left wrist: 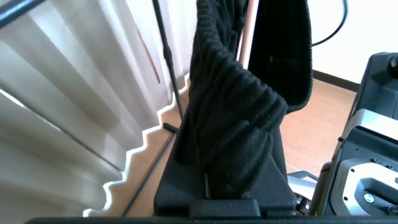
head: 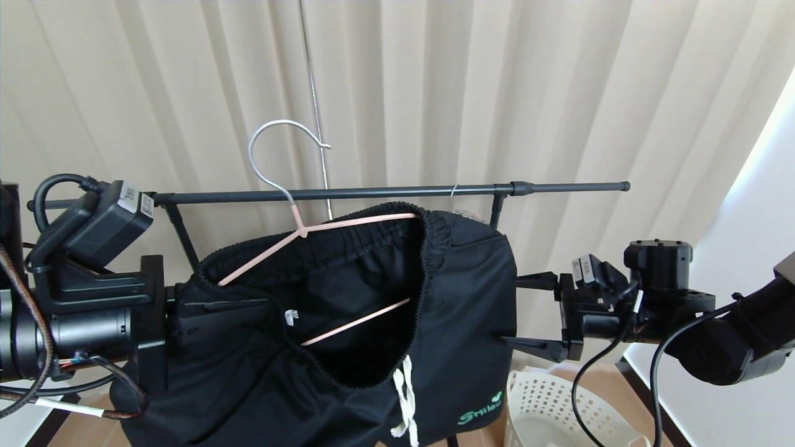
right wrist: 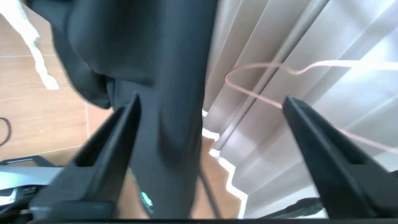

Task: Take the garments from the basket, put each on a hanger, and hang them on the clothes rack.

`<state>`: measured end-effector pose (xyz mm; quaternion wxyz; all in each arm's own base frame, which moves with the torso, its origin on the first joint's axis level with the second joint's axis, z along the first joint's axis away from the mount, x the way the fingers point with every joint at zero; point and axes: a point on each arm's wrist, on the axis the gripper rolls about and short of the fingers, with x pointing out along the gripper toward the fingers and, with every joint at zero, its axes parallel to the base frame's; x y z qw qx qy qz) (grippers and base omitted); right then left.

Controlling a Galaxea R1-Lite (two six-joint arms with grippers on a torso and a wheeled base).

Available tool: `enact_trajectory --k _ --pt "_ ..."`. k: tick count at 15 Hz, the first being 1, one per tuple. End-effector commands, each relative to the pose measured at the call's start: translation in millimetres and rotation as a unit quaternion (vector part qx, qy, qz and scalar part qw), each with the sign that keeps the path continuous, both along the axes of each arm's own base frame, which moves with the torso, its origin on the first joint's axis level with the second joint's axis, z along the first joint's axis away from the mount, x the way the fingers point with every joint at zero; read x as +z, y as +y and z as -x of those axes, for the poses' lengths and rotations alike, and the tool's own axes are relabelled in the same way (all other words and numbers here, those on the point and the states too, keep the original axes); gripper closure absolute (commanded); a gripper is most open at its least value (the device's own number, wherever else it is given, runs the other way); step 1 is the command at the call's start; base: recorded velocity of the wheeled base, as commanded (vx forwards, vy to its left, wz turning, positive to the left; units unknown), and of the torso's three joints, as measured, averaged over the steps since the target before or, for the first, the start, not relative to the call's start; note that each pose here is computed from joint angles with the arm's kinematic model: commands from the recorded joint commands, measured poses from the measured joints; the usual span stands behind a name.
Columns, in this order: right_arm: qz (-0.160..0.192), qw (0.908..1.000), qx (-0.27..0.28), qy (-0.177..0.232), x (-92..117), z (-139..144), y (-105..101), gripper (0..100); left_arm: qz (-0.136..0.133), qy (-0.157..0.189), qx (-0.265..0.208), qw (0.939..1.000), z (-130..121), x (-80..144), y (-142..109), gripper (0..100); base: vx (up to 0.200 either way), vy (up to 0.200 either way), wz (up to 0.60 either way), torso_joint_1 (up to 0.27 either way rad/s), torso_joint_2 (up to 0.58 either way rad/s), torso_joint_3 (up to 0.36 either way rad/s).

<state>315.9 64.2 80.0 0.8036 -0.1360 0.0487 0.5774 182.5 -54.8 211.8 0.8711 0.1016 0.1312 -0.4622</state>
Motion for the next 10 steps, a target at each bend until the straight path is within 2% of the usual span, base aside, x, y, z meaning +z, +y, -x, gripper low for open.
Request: enact_trajectory --k 1,2,5,7,10 --pt "-0.005 0.9993 -0.001 -0.037 23 10 -2 0 -0.005 0.022 0.009 0.9997 -2 -11 3 100 0.0 0.0 0.0 0.0 0.0 0.0" --pt "-0.01 0.9981 -0.003 -0.061 40 16 -4 0 -0.021 0.049 0.016 0.9985 -7 -26 1 100 0.0 0.0 0.0 0.0 0.0 0.0" --pt "-0.013 0.996 -0.007 -0.088 59 30 -6 0 -0.07 0.082 0.043 0.9933 -19 -47 -9 100 0.0 0.0 0.0 0.0 0.0 0.0" --pt "-0.009 0.9949 -0.019 -0.098 66 35 -6 0 -0.084 0.1 0.035 0.9908 -26 -57 -18 100 0.0 0.0 0.0 0.0 0.0 0.0" --pt "-0.002 0.9942 -0.036 -0.102 66 35 -6 0 -0.12 0.114 0.061 0.9843 -40 -77 -26 100 0.0 0.0 0.0 0.0 0.0 0.0"
